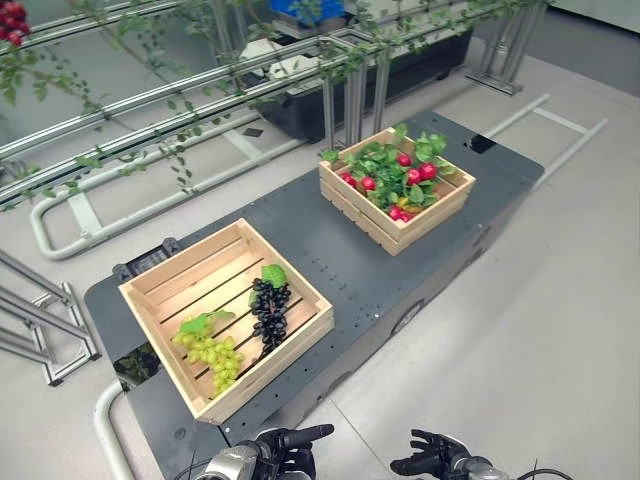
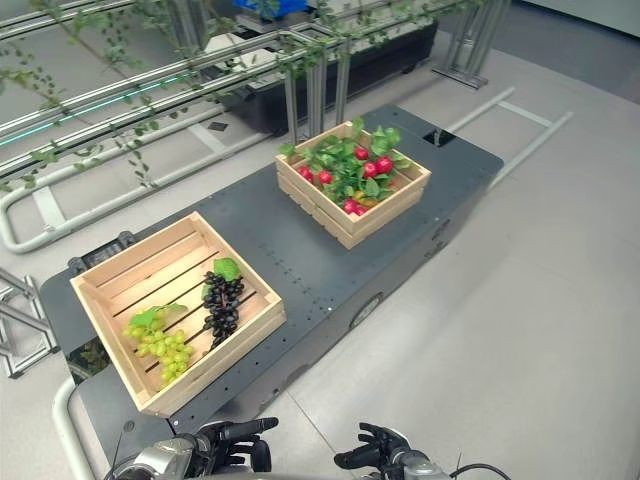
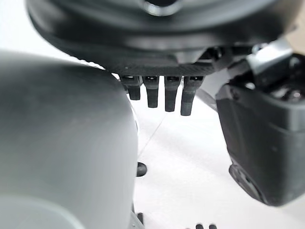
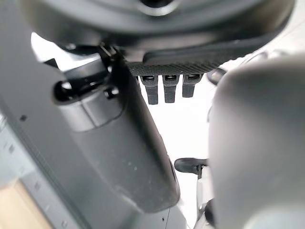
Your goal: Pick up the fruits from the basket on one side to the basket on the other side
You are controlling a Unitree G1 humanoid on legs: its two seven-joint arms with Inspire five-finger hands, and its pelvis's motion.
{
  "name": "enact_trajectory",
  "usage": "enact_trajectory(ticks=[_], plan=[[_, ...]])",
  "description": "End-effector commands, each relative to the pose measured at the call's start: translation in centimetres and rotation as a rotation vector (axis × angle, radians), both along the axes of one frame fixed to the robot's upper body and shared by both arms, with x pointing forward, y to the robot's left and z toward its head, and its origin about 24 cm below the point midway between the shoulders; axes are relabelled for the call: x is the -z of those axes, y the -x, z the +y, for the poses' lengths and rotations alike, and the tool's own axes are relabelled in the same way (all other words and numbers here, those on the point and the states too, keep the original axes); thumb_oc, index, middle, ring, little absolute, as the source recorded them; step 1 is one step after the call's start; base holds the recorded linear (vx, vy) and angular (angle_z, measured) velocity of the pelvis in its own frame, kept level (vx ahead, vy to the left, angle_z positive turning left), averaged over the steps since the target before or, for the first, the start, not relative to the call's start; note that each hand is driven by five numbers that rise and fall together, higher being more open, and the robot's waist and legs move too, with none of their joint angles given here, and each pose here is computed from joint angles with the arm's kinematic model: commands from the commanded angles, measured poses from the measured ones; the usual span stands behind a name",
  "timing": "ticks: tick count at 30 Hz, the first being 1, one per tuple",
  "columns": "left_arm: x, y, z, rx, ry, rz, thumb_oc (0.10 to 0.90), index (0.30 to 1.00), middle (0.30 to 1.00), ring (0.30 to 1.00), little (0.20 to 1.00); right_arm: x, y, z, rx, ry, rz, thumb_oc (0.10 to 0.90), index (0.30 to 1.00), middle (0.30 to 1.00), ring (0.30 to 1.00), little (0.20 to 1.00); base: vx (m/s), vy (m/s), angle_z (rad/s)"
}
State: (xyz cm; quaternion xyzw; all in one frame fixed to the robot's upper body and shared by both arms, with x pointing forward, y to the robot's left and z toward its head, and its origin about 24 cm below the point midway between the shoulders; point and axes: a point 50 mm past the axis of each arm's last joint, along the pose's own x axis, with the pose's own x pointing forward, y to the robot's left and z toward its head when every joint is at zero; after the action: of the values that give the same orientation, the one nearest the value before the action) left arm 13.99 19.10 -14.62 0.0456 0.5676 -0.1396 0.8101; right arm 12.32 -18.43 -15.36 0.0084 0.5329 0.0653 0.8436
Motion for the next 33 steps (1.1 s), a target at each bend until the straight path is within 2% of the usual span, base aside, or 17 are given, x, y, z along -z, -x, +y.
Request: enact_trajectory(ticks=[1,9,16,18,25,30,32,33], plan=[[-0.8,-2.4,-1.2,0.049,0.058,-0.060,0.800,0.900,0.900,0.900,0.900,-0.9,-2.1,-0.2,-0.017,0.003,-0.092,0.800,0.900,0.900,0.900,0.900,0.01,0.247,0.26],[-2.2,-4.3,-1.3,0.080,0.026,-0.169,0.800,0.900,0.900,0.900,0.900,-1.3,-2.5,-0.6,0.046,-0.007,-0.115,0.800,0.900,0.900,0.900,0.900,0.02,0.134,0.48],[-3.6,-5.6,-1.3,0.095,0.078,-0.263,0.800,0.900,0.900,0.900,0.900,-0.9,-1.4,-0.2,0.062,-0.031,-0.110,0.800,0.900,0.900,0.900,0.900,0.09,-0.215,0.57],[-4.5,-6.4,-1.6,0.138,0.106,-0.319,0.800,0.900,0.900,0.900,0.900,-0.9,-1.3,-0.1,0.070,-0.042,-0.104,0.800,0.900,0.900,0.900,0.900,0.12,-0.328,0.53],[-6.1,-7.1,-3.5,0.130,0.228,-0.422,0.800,0.900,0.900,0.900,0.900,-0.9,-1.2,-0.2,0.060,-0.029,-0.084,0.800,0.900,0.900,0.900,0.900,0.14,-0.217,0.35],[-7.8,-7.6,-5.1,0.262,0.286,-0.494,0.800,0.900,0.900,0.900,0.900,-0.9,-0.6,-0.9,0.063,0.001,-0.061,0.800,0.900,0.900,0.900,0.900,0.10,-0.075,0.02],[-9.1,-8.3,-5.6,0.361,0.282,-0.559,0.800,0.900,0.900,0.900,0.900,-0.9,-0.5,-1.2,0.079,0.005,-0.065,0.800,0.900,0.900,0.900,0.900,0.00,0.016,0.30],[-11.1,-9.3,-6.1,0.455,0.285,-0.661,0.800,0.900,0.900,0.900,0.900,-1.1,-0.6,-1.7,0.091,0.014,-0.077,0.800,0.900,0.900,0.900,0.900,-0.04,0.067,0.42]])
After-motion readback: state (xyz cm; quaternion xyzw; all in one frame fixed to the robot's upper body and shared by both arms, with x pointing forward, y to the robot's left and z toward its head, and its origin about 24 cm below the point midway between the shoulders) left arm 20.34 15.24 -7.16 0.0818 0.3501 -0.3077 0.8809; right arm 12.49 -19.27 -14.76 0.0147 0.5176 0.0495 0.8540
